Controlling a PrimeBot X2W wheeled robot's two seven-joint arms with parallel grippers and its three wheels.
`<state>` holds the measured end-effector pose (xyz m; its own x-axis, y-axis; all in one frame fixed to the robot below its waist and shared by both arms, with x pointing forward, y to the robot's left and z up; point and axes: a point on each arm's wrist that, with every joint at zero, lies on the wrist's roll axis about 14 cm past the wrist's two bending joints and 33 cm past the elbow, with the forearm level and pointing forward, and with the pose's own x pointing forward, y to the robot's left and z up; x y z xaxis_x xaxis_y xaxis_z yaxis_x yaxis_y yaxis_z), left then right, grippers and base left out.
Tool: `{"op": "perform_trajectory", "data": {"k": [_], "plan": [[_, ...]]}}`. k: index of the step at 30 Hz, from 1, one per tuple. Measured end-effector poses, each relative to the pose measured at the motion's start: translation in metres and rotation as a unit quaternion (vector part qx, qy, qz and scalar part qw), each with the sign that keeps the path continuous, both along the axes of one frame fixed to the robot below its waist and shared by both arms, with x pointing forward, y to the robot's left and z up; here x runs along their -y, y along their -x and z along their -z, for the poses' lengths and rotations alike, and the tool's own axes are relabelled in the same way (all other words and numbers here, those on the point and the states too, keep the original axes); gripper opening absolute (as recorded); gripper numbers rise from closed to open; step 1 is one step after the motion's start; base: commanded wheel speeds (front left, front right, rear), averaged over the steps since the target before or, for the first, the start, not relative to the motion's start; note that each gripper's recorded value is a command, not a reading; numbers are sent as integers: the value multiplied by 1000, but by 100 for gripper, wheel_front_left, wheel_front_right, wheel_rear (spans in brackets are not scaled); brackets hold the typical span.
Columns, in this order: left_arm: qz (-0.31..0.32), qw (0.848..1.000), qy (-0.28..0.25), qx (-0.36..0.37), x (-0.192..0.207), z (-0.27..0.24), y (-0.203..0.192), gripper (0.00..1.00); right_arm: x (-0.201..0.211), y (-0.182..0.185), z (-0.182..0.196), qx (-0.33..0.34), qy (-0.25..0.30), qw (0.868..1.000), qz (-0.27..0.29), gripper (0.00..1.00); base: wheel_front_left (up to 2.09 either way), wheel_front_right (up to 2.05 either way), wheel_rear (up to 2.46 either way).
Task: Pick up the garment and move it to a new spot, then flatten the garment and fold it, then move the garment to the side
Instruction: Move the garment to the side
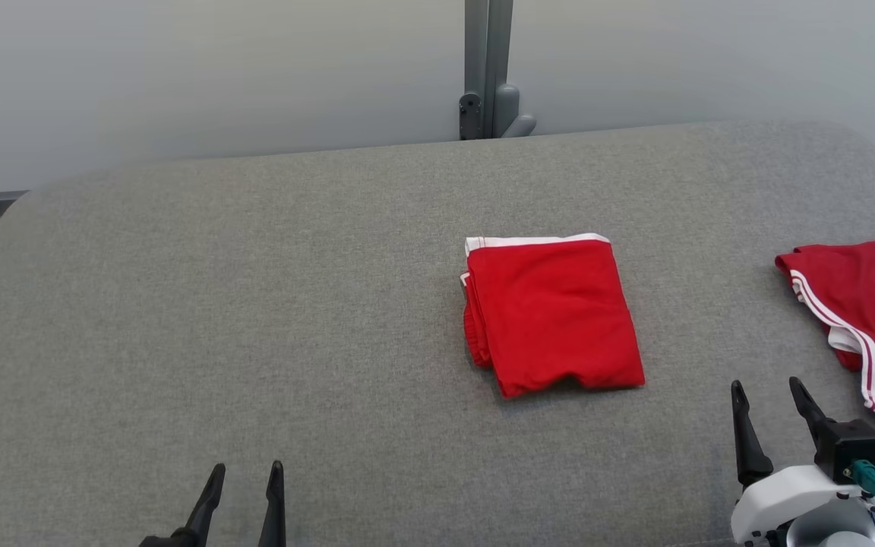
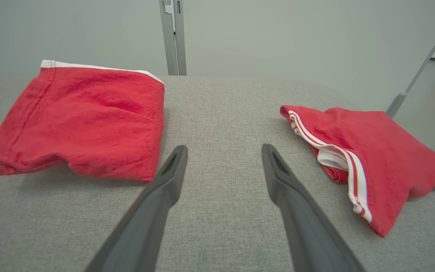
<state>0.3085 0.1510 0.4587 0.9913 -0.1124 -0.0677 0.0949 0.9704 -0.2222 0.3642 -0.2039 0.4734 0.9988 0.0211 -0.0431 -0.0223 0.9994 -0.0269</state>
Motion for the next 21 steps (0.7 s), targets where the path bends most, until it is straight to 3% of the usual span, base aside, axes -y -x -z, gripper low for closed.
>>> {"op": "perform_trajectory", "data": {"k": [21], "plan": [[-11, 1000, 2, -6, -7, 3, -2, 100, -10, -10, 3, -5, 1, 1000, -14, 100, 0, 0, 0]]}}
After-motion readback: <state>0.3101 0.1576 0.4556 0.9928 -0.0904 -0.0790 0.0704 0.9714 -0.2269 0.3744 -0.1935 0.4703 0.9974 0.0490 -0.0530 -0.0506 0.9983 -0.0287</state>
